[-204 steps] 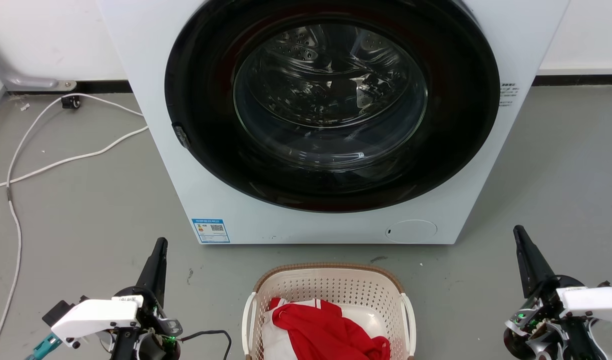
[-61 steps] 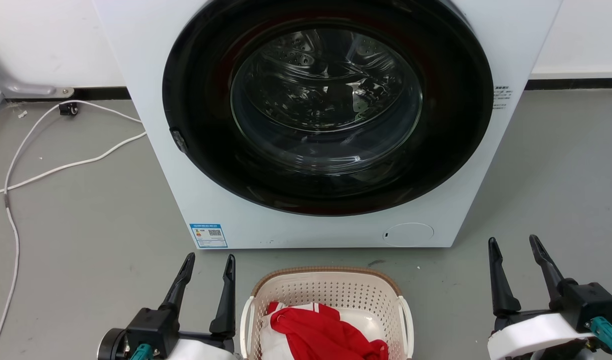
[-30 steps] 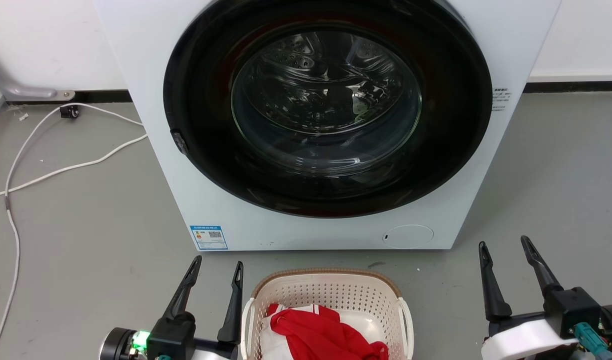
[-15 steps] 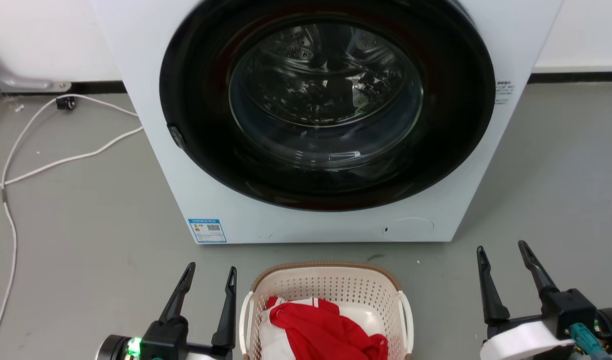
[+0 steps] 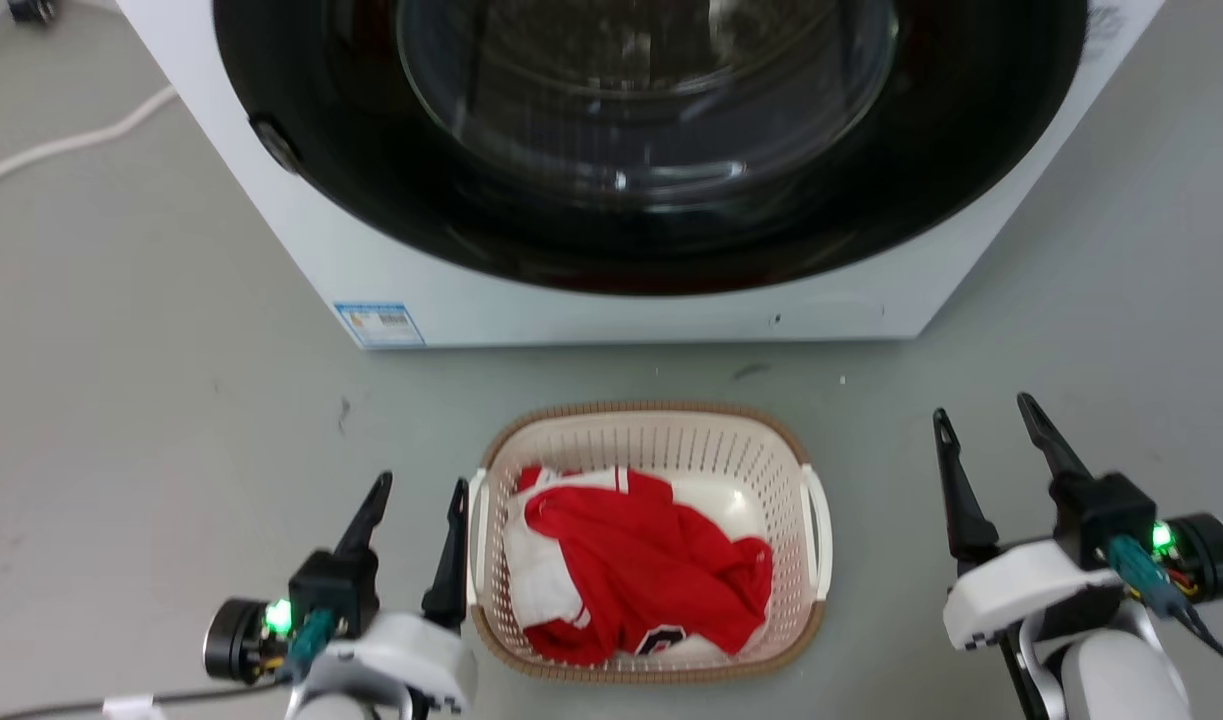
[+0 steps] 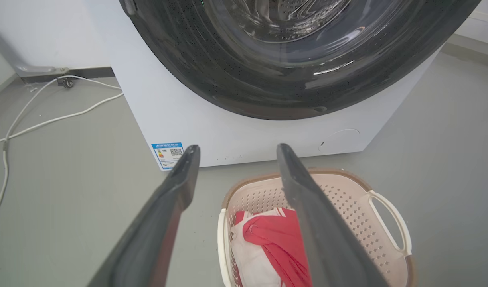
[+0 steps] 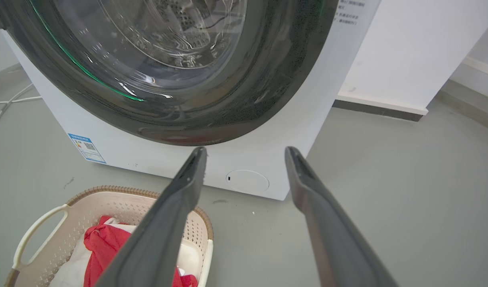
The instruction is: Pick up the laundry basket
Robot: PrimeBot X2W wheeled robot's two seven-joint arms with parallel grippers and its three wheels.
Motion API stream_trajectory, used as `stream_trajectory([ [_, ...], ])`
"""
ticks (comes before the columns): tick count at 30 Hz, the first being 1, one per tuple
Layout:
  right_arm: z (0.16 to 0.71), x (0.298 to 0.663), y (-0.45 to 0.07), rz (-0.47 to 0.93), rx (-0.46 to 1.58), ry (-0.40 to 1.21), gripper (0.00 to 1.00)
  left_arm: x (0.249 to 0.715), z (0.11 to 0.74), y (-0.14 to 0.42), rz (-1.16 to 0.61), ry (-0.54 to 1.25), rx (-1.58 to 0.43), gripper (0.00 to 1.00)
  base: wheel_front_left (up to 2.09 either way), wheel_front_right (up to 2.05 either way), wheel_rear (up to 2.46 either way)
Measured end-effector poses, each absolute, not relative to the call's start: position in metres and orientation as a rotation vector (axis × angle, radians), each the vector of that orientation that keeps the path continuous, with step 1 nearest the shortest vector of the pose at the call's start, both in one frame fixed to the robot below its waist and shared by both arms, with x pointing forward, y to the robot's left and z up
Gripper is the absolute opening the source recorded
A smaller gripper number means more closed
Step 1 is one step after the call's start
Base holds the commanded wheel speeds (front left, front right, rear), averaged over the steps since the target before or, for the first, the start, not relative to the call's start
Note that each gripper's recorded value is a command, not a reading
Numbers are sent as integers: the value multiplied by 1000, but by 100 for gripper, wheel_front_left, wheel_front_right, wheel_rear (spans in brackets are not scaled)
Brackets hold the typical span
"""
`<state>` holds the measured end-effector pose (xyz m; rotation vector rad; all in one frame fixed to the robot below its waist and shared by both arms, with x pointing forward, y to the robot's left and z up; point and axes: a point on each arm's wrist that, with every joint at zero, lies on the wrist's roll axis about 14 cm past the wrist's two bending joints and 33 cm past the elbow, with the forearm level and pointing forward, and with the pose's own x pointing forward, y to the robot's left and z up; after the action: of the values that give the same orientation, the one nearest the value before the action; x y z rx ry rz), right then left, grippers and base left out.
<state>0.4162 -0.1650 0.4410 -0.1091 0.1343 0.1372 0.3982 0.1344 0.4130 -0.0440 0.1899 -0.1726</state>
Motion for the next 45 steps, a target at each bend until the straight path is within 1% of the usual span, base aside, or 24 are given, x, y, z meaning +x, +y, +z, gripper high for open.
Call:
stream_trajectory([
  [2, 433, 421, -164, 141, -115, 163, 100, 404, 404, 135, -172, 215, -44, 100, 0, 0, 0],
  [4, 402, 430, -164, 143, -110, 271, 100, 423, 379, 138, -176, 275, -41, 100, 0, 0, 0],
  [7, 368, 438, -163, 147, -97, 387, 100, 438, 351, 141, -188, 349, -30, 100, 0, 0, 0],
  [9, 344, 441, -161, 149, -72, 468, 100, 444, 329, 144, -171, 410, -64, 100, 0, 0, 0],
  [11, 321, 443, -159, 154, -61, 539, 100, 450, 307, 148, -150, 473, -101, 100, 0, 0, 0],
  [13, 311, 444, -157, 161, -60, 571, 100, 454, 298, 149, -151, 497, -98, 100, 0, 0, 0],
  [15, 285, 451, -149, 177, -31, 650, 100, 465, 275, 155, -158, 563, -83, 100, 0, 0, 0],
  [16, 285, 451, -149, 177, -31, 650, 100, 465, 275, 155, -158, 563, -83, 100, 0, 0, 0],
  [21, 240, 453, -139, 200, 1, 809, 100, 452, 224, 145, -201, 778, -86, 100, 0, 0, 0],
  [26, 207, 456, -129, 227, 17, 932, 100, 448, 194, 143, -238, 909, -76, 100, 0, 0, 0],
  [33, 162, 444, -121, 261, 1, 1108, 100, 438, 164, 141, -288, 1035, -74, 100, 0, 0, 0],
  [41, 130, 434, -120, 257, 6, 1235, 100, 430, 145, 142, -336, 1157, -67, 100, 0, 0, 0],
  [45, 121, 432, -119, 256, 10, 1268, 100, 427, 140, 143, -355, 1201, -64, 100, 0, 0, 0],
])
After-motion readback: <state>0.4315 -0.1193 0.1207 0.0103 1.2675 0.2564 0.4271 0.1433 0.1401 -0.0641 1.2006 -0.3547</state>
